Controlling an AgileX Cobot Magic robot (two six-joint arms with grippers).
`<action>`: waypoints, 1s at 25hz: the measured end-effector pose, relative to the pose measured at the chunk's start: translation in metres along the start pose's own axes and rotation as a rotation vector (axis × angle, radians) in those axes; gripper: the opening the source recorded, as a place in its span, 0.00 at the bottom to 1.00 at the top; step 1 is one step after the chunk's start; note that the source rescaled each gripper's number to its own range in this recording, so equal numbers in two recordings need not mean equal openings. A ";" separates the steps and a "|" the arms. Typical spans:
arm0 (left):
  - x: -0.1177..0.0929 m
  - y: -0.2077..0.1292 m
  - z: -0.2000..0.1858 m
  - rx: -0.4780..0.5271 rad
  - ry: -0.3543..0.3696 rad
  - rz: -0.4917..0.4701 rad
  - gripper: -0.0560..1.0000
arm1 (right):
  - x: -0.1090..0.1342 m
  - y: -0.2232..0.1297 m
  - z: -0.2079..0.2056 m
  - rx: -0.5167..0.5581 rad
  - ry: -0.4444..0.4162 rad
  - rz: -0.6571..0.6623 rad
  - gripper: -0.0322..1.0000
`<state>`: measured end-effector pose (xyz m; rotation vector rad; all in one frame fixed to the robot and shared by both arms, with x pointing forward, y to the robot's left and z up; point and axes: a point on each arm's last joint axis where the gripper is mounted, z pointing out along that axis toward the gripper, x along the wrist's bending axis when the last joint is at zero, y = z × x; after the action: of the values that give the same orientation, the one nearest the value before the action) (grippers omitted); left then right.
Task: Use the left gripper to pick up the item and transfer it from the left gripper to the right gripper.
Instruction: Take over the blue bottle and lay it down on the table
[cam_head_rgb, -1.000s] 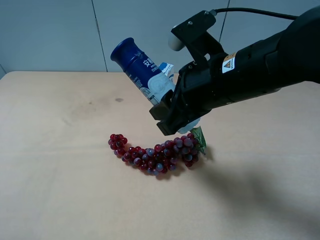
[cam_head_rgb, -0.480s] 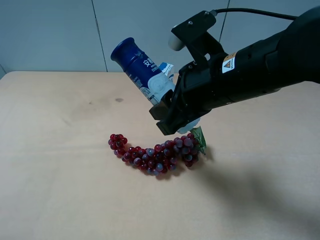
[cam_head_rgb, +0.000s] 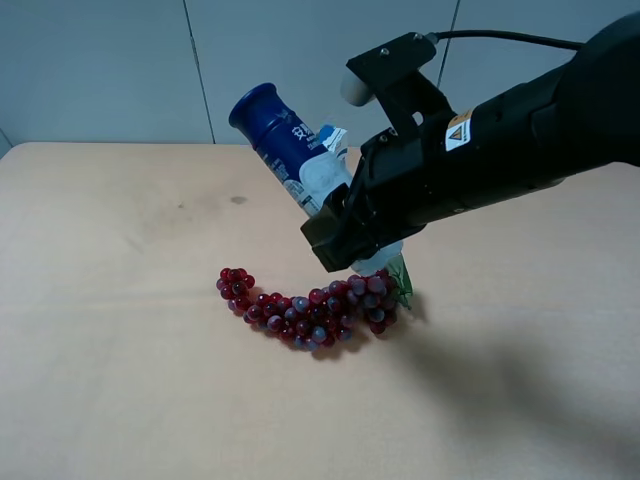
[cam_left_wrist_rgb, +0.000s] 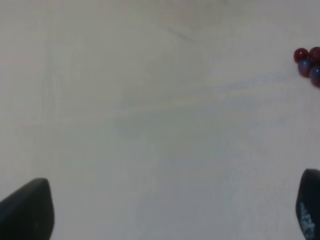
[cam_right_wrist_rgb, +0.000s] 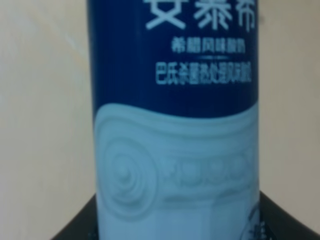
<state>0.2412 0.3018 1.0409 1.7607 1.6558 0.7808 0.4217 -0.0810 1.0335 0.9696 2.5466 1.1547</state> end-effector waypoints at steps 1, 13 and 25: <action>0.000 0.000 0.000 0.000 0.000 0.000 0.94 | -0.002 -0.001 0.000 0.015 -0.002 0.020 0.03; 0.000 0.000 0.000 0.000 0.003 -0.003 0.94 | -0.044 -0.016 -0.010 0.190 -0.071 0.229 0.03; 0.000 -0.001 -0.001 -0.003 0.078 -0.067 0.94 | -0.083 0.016 -0.039 0.159 -0.161 0.346 0.03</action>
<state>0.2404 0.3020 1.0410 1.6833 1.7544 0.8303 0.4773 -0.1489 1.0638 1.5240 2.4321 0.9117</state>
